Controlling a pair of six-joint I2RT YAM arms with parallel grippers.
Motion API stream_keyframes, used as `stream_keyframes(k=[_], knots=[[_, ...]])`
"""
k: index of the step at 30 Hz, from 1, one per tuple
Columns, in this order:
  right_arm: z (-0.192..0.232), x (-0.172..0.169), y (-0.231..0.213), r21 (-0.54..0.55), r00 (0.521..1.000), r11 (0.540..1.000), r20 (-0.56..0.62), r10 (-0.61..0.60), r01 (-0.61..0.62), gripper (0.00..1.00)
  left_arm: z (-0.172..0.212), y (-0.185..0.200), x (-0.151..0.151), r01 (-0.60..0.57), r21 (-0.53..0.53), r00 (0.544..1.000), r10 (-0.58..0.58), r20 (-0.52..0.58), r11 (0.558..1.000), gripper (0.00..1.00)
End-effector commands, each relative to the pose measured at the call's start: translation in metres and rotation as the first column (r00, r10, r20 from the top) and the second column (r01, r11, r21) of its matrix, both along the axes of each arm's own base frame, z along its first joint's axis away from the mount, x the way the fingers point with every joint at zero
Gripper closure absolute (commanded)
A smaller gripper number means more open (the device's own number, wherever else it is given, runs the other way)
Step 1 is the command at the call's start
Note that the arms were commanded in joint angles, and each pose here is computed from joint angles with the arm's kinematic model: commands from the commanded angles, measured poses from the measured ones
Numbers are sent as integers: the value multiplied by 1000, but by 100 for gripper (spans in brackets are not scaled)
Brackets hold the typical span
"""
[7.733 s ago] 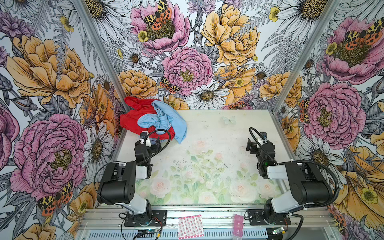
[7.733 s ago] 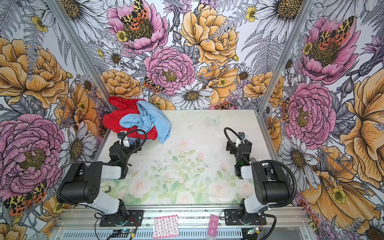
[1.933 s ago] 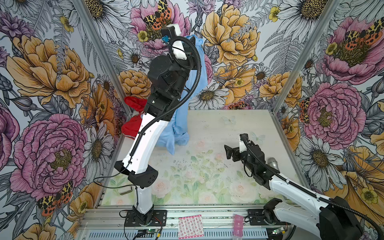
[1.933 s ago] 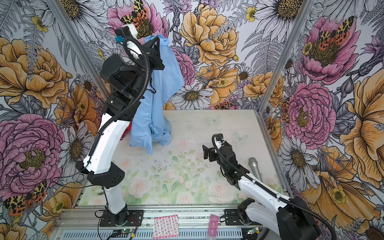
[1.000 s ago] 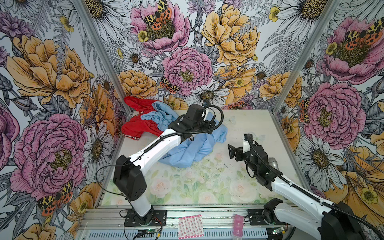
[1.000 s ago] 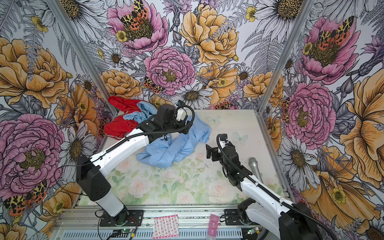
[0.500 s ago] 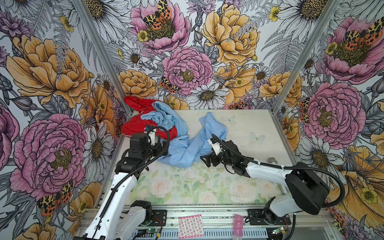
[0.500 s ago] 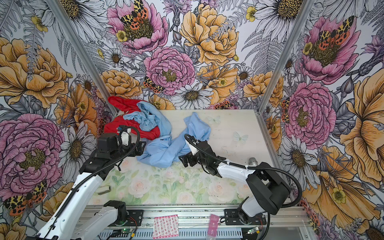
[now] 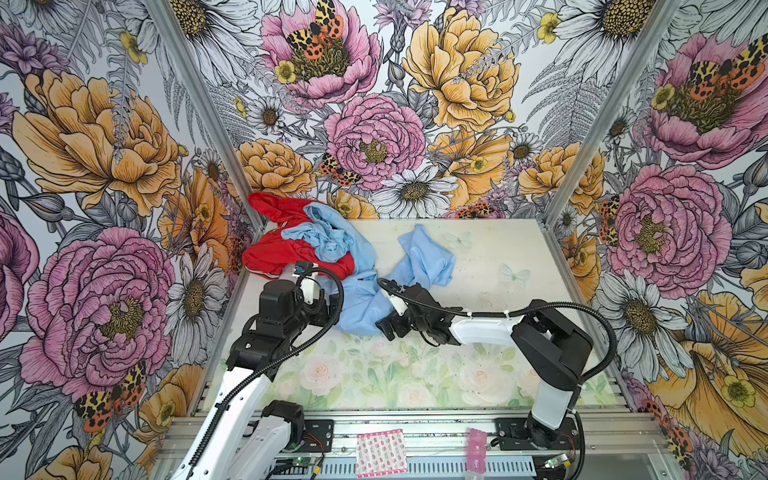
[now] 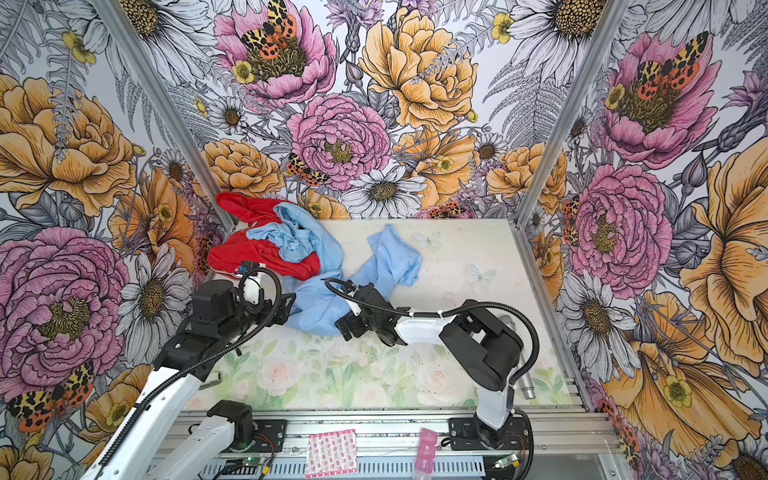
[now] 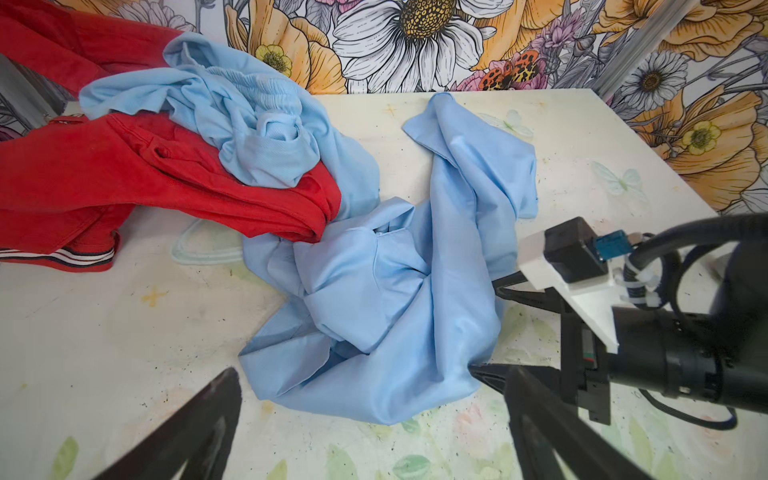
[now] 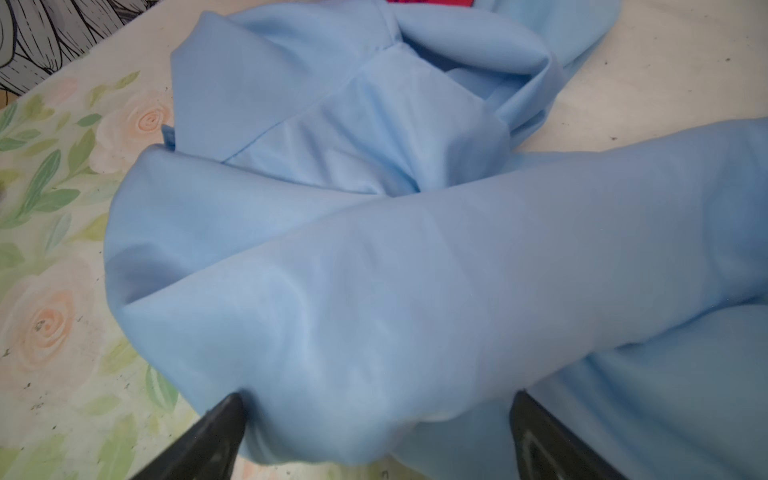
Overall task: Pick out a specific cloth from the pile
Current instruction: 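Grasp the spread light blue shirt with the right gripper while the left arm withdraws, then lift the shirt with the right gripper and carry it toward the far corner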
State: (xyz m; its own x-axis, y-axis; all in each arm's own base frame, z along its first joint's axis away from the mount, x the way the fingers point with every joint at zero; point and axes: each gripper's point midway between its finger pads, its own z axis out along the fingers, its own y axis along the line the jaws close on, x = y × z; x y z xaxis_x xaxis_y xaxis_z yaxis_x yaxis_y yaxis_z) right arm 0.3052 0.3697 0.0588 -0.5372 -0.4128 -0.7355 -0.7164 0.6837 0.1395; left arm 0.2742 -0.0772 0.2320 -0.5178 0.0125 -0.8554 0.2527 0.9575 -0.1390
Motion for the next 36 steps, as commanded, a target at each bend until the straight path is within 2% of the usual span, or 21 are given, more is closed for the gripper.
stream_keyframes(k=[1,5,7,9,12,13,14,15,19,20,22,24,28,30,32,36], knots=[[-12,10,-7,-88,999,995,29,-46,48,1,-3,4,2,-15,30,1000,15,8,999,1],[-23,15,-3,-127,999,990,2,-54,54,1,-4,5,2,-20,37,1000,19,8,999,1],[-27,15,-2,-140,998,989,-13,-58,55,7,-5,6,2,-24,42,1000,24,6,999,1],[-27,14,0,-140,999,989,-23,-46,42,24,-6,7,2,-27,46,1000,27,5,999,1],[-18,15,-1,-125,999,991,-6,-50,49,66,-6,7,2,-30,50,1000,29,6,998,1],[-13,15,-2,-113,999,992,4,-49,49,83,-7,8,2,-32,53,999,31,5,998,1],[-8,14,-2,-99,999,994,15,-46,48,95,-7,8,3,-35,54,999,35,6,998,1],[-2,13,-2,-84,999,995,25,-42,44,100,-7,9,3,-36,57,999,36,5,998,1],[38,18,-8,30,993,997,96,-67,64,100,-8,8,3,-35,60,999,35,1,998,1],[52,25,-12,80,990,993,100,-99,91,100,-8,7,3,-32,60,1000,32,1,998,1],[85,32,-6,178,993,981,71,-90,76,100,-6,8,3,-33,58,999,32,7,998,1],[120,45,-7,216,992,973,71,-102,84,100,-2,9,1,-38,60,999,37,24,997,1],[201,52,-8,255,977,966,191,-91,41,100,6,14,-2,-63,63,996,60,60,996,1],[240,57,-24,302,954,951,259,-152,69,100,12,18,-3,-77,58,994,72,80,995,1],[281,64,-47,348,908,932,349,-231,103,100,16,21,-5,-88,51,992,83,98,995,1],[361,77,-105,437,769,871,468,-435,226,100,22,21,-8,-85,38,989,80,122,996,1]])
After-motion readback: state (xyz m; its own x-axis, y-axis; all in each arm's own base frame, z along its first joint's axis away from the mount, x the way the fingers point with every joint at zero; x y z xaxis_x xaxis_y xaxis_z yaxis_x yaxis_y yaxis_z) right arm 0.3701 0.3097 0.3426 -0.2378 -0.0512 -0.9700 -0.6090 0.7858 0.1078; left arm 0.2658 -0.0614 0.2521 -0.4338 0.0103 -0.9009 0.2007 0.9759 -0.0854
